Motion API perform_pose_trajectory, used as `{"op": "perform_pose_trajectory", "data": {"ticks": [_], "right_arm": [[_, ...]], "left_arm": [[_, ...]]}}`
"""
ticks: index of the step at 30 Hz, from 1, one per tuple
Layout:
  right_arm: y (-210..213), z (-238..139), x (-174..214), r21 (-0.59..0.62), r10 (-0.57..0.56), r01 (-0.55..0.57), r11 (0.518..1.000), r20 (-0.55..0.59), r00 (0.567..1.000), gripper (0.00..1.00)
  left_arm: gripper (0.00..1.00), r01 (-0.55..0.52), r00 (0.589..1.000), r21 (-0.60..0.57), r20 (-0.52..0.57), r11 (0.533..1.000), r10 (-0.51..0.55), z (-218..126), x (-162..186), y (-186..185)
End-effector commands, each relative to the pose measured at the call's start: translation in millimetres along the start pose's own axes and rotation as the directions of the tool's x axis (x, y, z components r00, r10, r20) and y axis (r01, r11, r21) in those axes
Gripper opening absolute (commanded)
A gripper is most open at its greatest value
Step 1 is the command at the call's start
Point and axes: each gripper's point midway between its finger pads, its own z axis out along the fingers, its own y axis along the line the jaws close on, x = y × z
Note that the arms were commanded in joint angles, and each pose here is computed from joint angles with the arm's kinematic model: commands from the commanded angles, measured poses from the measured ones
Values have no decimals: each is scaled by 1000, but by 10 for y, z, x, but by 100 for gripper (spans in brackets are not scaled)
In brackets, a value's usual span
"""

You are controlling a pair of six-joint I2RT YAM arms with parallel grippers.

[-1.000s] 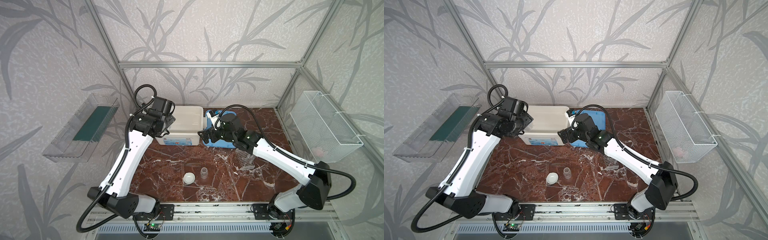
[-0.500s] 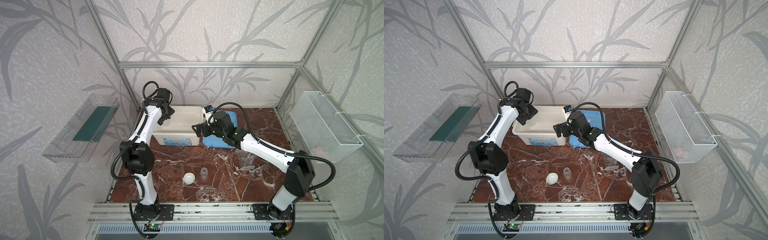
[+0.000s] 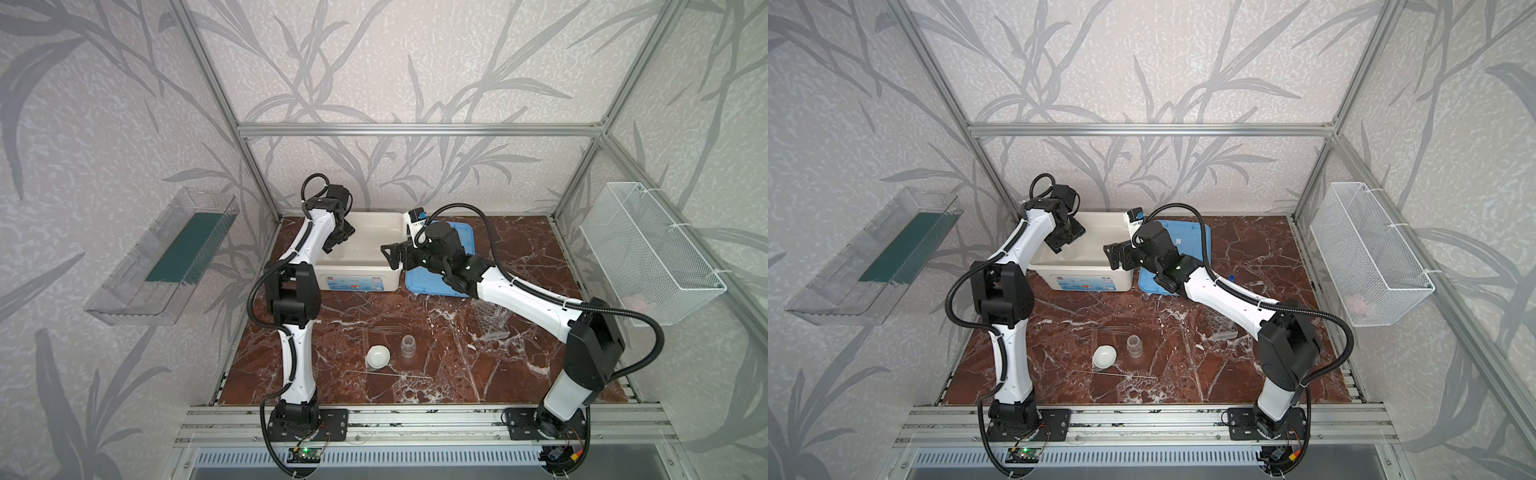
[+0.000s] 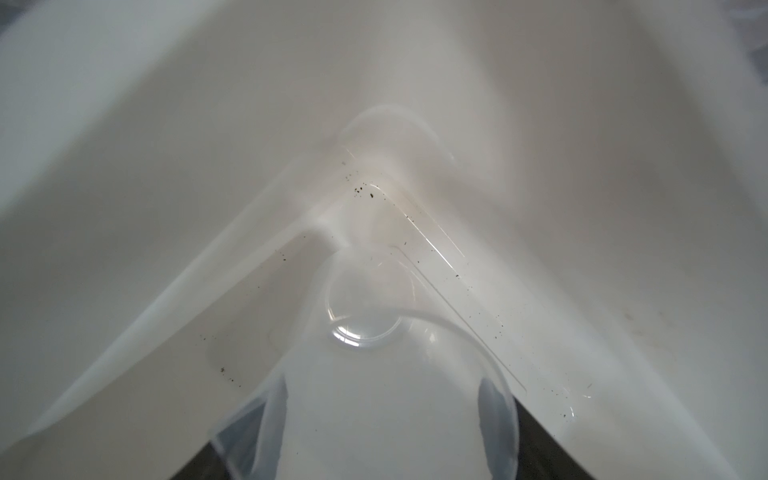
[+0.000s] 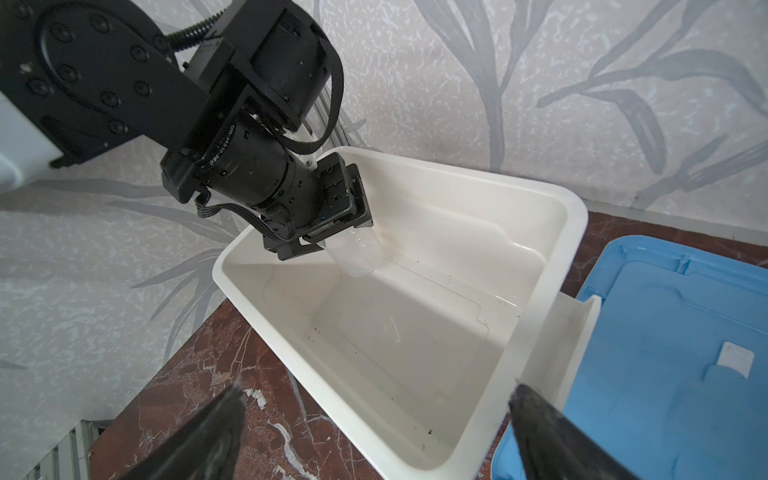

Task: Organize the chemistry lab equipment
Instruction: 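Lower the measuring cup into the white bin and open the left gripper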

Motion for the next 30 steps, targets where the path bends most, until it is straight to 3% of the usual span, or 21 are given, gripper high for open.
{"op": "perform_pose_trajectory", "data": {"ticks": [1,20,27,30], "right_arm": [[-30,42,-14,8,19,-19,1000,25,1000,97],[-128,140,209,33,28,-28,999,-9,1000,97],[-127,153,219,31,32,-31,999,-13,999,96],[-119,156,213,28,34,-33,999,-13,999,97]], "left_arm": [[74,-27,1000,18,8,999,27,114,-49,-105],[79,-6,999,21,-47,1000,7,591,170,-111],[98,-12,1000,52,-19,999,13,416,100,-152],[99,-10,1000,64,19,998,9,292,-4,-162]]}}
